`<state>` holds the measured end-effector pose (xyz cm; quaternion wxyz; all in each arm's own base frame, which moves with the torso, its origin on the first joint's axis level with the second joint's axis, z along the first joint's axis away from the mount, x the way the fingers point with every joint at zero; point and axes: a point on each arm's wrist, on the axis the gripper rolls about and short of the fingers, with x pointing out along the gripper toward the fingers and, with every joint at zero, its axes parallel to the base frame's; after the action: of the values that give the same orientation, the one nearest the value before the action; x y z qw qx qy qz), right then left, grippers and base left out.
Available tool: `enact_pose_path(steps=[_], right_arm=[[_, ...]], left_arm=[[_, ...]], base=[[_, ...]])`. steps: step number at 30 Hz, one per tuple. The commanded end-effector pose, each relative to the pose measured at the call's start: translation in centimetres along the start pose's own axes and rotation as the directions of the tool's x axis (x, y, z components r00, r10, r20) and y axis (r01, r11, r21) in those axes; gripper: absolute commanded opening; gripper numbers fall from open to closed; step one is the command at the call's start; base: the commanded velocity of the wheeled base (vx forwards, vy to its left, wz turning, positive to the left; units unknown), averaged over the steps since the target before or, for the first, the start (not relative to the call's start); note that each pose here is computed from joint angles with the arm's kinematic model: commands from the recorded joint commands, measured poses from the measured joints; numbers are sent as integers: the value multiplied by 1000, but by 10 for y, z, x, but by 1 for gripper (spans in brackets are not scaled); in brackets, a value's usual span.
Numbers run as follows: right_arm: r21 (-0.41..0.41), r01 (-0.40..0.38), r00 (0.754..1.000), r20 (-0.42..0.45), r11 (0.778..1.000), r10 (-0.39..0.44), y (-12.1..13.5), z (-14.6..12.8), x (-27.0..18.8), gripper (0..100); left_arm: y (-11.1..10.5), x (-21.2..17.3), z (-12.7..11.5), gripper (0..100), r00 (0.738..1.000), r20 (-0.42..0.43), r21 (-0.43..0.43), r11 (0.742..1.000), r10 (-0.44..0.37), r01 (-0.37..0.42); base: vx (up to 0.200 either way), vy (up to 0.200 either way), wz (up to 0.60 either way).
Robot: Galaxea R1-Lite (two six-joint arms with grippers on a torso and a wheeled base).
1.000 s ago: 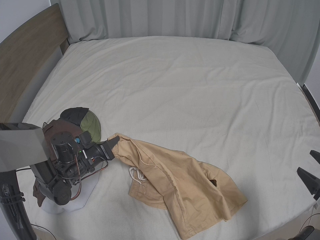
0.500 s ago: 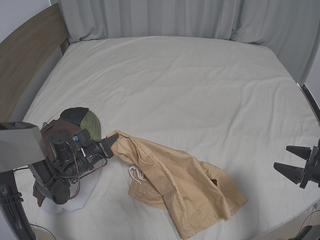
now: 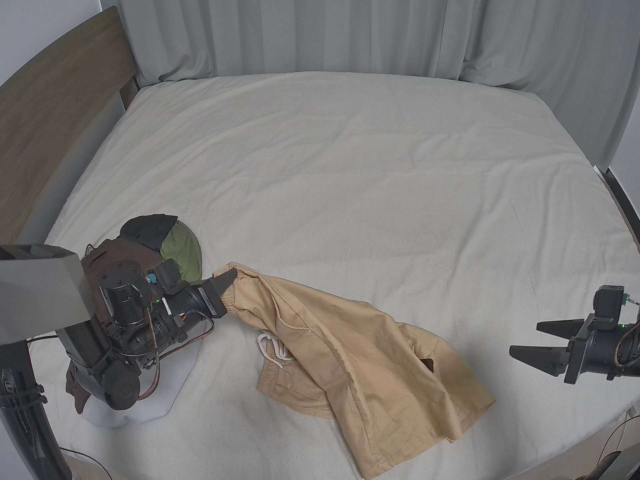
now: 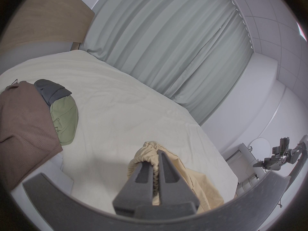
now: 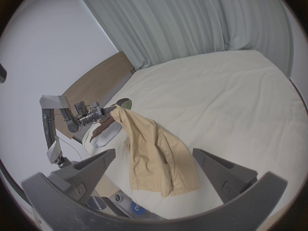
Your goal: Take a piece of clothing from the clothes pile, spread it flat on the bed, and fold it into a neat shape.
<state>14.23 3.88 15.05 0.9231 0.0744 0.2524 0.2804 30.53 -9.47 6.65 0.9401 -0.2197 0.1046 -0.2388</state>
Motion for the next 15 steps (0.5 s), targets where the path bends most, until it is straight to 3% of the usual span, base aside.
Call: enact_pose_path(steps=[1, 15], right_arm=[[65, 6, 995, -97, 998, 0, -11, -14, 24, 100], [158, -35, 976, -209, 987, 68, -8, -29, 58, 100]], left_arm=[[1, 0, -2, 0, 1000, -8, -2, 1000, 3, -3], [2, 1, -3, 0, 1000, -8, -3, 1000, 5, -5]], base=[[0, 0, 0], [0, 0, 0]])
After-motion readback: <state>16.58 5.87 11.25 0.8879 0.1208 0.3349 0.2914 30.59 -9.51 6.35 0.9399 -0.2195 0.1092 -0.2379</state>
